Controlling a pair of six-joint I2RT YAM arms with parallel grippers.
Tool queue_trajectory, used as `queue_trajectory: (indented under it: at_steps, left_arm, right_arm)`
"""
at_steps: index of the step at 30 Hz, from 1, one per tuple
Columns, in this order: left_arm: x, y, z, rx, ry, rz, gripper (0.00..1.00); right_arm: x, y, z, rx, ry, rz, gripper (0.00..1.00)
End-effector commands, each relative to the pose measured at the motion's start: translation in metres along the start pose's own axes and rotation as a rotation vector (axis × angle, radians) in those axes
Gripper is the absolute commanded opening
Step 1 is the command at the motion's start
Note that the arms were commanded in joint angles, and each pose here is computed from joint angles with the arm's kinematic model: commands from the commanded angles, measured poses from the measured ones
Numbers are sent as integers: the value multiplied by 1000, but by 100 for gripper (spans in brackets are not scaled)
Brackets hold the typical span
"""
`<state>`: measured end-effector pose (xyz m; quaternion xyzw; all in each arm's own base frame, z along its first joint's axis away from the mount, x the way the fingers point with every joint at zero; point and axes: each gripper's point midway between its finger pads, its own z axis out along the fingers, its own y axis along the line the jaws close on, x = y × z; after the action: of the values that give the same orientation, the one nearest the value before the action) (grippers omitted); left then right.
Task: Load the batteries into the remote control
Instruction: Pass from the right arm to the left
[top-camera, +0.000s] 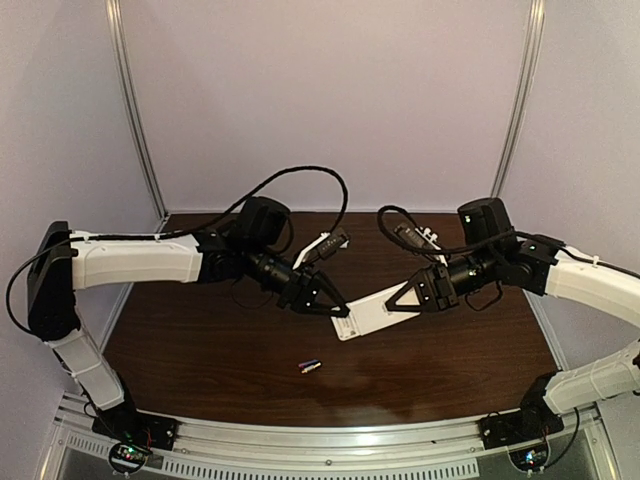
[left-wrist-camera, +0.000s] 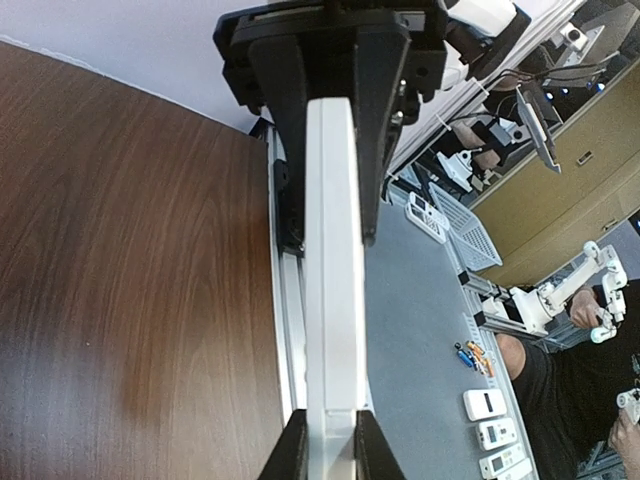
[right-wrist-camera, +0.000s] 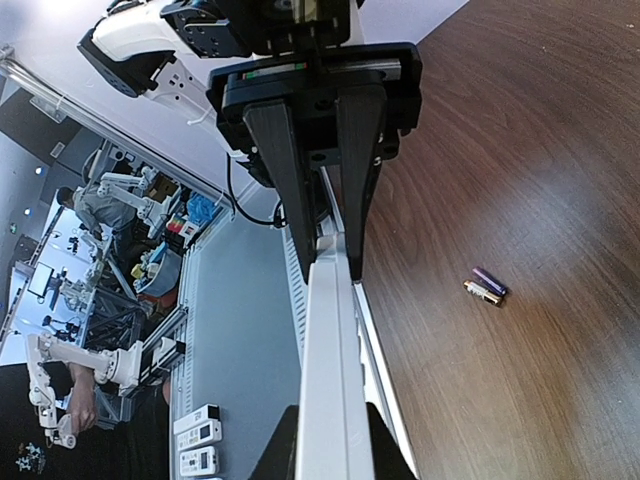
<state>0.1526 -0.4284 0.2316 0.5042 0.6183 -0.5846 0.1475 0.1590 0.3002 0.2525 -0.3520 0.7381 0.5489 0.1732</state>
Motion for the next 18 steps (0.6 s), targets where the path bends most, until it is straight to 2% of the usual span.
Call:
queue_trajectory:
  at_steps: [1, 3, 6, 9, 13, 18]
  left_arm:
    - [-11, -11, 1, 59, -12, 43, 6]
    - [-14, -15, 0, 76, -25, 46, 0]
    - [-23, -18, -4, 83, -59, 61, 0]
    - [-31, -15, -12, 66, -105, 58, 0]
    - [-49, -11, -30, 29, -213, 58, 0]
    - [-70, -9, -45, -13, -358, 36, 0]
  right_arm:
    - [-15, 7, -2, 12, -27, -38, 22]
    - [-22, 6, -5, 20, -56, -28, 35]
    - [-37, 7, -14, 29, -132, -35, 54]
    - [-54, 12, -25, 40, -211, -43, 68]
    - [-69, 14, -35, 55, -292, -59, 75]
    - [-86, 22, -47, 24, -442, -54, 76]
